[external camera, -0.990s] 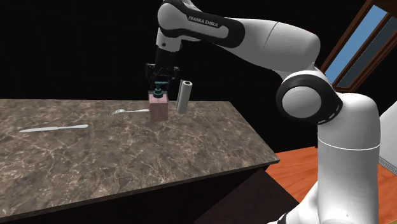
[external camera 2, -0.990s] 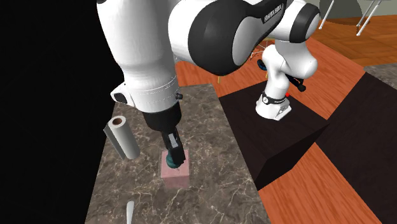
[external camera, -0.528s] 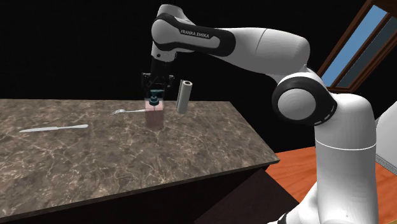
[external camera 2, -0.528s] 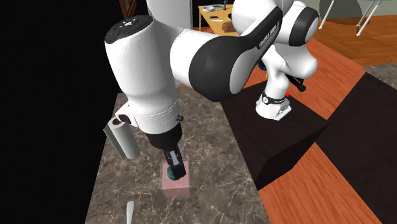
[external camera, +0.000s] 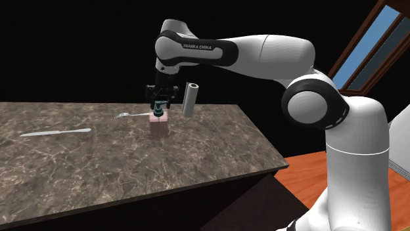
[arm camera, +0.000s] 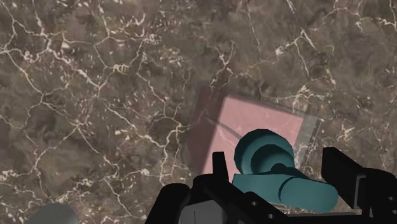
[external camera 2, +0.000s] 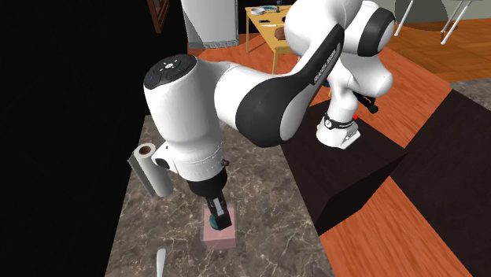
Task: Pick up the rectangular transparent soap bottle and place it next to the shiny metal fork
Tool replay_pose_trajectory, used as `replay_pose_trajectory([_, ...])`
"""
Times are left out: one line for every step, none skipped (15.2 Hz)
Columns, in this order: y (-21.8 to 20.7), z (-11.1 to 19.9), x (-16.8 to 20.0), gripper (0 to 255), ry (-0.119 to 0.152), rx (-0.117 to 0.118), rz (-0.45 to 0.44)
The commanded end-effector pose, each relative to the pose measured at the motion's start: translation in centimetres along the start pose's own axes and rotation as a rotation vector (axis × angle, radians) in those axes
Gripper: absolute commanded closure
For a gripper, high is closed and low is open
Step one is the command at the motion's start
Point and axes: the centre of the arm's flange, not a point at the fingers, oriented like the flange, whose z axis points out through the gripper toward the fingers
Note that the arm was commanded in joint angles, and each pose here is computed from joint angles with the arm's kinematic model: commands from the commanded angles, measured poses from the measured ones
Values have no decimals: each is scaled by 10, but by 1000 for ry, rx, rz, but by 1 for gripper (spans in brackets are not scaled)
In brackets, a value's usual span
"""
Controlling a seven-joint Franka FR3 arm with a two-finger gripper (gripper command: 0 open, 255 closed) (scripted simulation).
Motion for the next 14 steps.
replay_pose_trajectory([1, 11, 1, 255, 1, 0, 0])
replay_pose_trajectory([1, 13, 1, 255, 1, 0, 0])
replay_pose_trajectory([1, 13, 1, 255, 1, 0, 0])
replay_pose_trajectory([1, 13, 1, 255, 1, 0, 0])
replay_pose_trajectory([1, 13, 1, 255, 1, 0, 0])
replay_pose_trajectory([1, 13, 1, 255, 1, 0, 0])
replay_pose_trajectory([1, 13, 1, 255, 1, 0, 0])
replay_pose_trajectory([1, 13, 1, 255, 1, 0, 0])
replay_pose_trajectory([1, 13, 1, 255, 1, 0, 0])
replay_pose_trajectory([1, 13, 1, 0, 1, 0, 0])
replay_pose_trajectory([1, 13, 1, 0, 1, 0, 0])
replay_pose_trajectory([1, 13, 1, 0, 1, 0, 0])
replay_pose_trajectory([1, 13, 1, 0, 1, 0, 0])
replay_pose_trajectory([1, 13, 1, 0, 1, 0, 0])
